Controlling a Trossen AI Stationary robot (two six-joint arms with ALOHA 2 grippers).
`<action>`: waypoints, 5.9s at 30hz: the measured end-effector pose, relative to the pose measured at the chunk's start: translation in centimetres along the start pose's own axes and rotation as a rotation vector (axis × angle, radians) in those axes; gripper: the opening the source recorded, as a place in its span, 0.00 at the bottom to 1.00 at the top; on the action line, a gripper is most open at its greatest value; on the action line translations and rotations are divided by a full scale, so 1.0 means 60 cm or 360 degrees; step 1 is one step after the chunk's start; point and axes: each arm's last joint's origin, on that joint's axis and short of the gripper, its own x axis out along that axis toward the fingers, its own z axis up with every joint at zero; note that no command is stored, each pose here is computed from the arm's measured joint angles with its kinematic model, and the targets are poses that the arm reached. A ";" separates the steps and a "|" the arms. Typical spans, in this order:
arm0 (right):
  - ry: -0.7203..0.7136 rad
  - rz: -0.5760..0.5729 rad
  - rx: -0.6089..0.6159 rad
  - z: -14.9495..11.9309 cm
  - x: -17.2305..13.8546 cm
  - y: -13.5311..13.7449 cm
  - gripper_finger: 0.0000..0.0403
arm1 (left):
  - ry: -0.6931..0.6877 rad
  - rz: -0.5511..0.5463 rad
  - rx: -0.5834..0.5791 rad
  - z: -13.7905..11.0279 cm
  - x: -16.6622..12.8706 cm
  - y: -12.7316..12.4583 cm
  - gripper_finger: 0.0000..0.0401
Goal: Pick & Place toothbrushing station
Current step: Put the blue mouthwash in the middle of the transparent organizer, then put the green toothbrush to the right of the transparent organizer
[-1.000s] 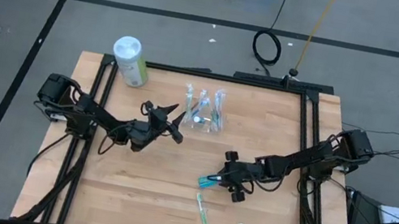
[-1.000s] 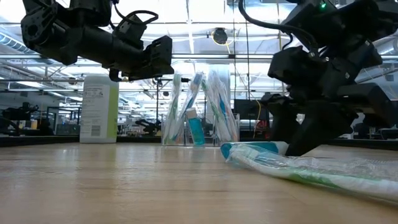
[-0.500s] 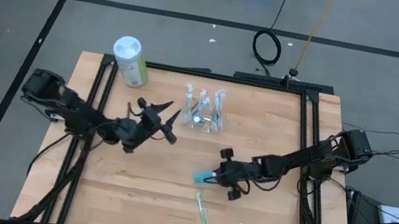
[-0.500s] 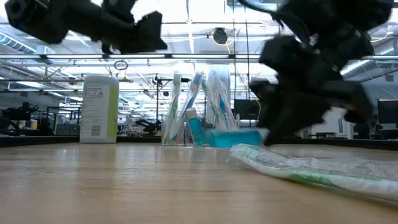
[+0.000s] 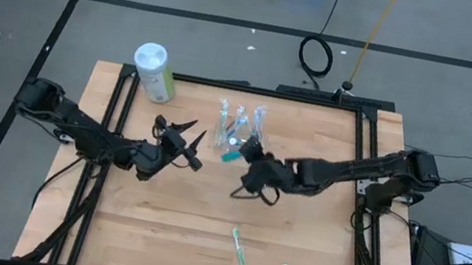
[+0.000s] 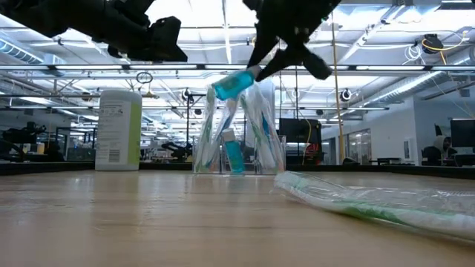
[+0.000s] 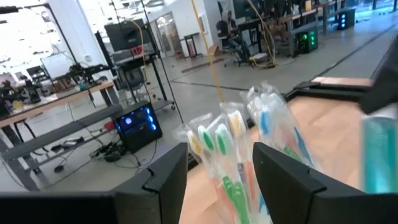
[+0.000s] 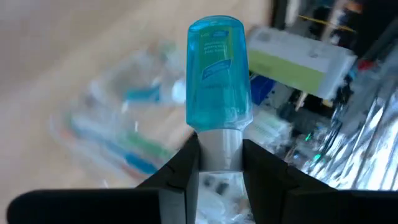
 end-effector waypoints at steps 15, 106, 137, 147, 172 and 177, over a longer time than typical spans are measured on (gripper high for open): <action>0.0225 0.0116 -0.0615 -0.086 0.082 0.030 0.22 | 0.0053 0.0019 -0.0027 -0.011 0.006 0.002 0.46; -0.0705 0.1290 0.2654 0.111 -0.057 0.224 0.40 | 0.0179 -0.1073 -0.0476 -0.014 0.003 -0.025 0.46; -0.0912 0.1184 0.2375 0.174 0.017 0.302 0.19 | 0.0285 -0.1098 -0.0431 -0.026 0.002 -0.026 0.46; -0.1054 0.0898 0.2250 0.139 0.019 0.243 0.01 | 0.0320 -0.1093 -0.0398 -0.031 0.001 -0.026 0.46; -0.0270 -0.0997 0.2164 -0.114 0.052 0.059 0.00 | 0.0292 -0.1090 -0.0333 -0.030 0.002 -0.025 0.46; -0.0185 -0.1010 0.2302 -0.141 0.074 0.099 0.00 | 0.0289 -0.1090 -0.0328 -0.030 0.002 -0.025 0.46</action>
